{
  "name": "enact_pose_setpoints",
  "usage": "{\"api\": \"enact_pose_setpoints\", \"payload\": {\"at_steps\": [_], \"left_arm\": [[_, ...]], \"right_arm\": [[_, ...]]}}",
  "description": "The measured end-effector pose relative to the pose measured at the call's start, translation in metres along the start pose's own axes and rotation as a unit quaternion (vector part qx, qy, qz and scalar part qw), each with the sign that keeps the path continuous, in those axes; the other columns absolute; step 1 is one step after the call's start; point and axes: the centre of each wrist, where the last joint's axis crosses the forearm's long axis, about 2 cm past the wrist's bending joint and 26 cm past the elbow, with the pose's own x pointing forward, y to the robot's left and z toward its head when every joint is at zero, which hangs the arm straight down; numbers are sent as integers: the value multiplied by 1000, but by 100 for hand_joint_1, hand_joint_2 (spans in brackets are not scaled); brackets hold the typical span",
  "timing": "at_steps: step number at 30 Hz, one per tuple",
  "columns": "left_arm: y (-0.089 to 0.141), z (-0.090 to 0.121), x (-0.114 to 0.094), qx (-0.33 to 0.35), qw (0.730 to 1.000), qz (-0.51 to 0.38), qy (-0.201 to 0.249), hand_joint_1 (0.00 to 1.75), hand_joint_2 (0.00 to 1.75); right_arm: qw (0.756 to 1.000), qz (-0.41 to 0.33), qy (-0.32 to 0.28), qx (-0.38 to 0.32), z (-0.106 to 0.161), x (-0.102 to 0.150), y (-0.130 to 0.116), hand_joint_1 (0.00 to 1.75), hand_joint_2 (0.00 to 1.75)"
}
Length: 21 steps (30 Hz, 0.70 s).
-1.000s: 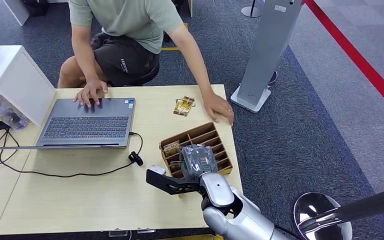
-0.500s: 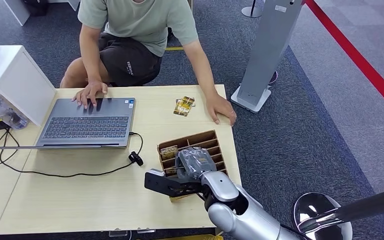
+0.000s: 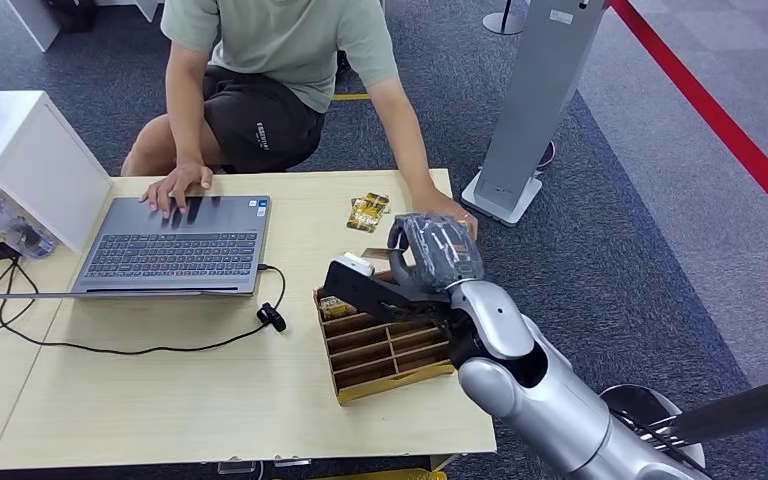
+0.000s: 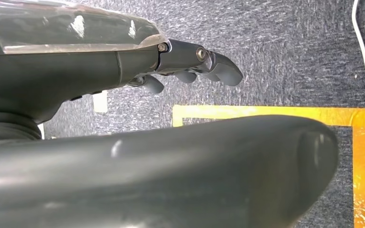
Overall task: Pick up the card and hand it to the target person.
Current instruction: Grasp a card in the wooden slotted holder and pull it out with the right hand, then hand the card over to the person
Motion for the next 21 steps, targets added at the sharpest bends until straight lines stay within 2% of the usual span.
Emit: {"api": "enact_pose_setpoints", "payload": {"at_steps": [5,21], "left_arm": [[0,0,1,-3,1000,-9,-5,0,0],[0,0,1,-8,1000,-11,-5,0,0]], "right_arm": [[999,21,1,-50,-14,-7,-13,140,175],[997,36,12,-74,-52,-18,-13,140,175]]}}
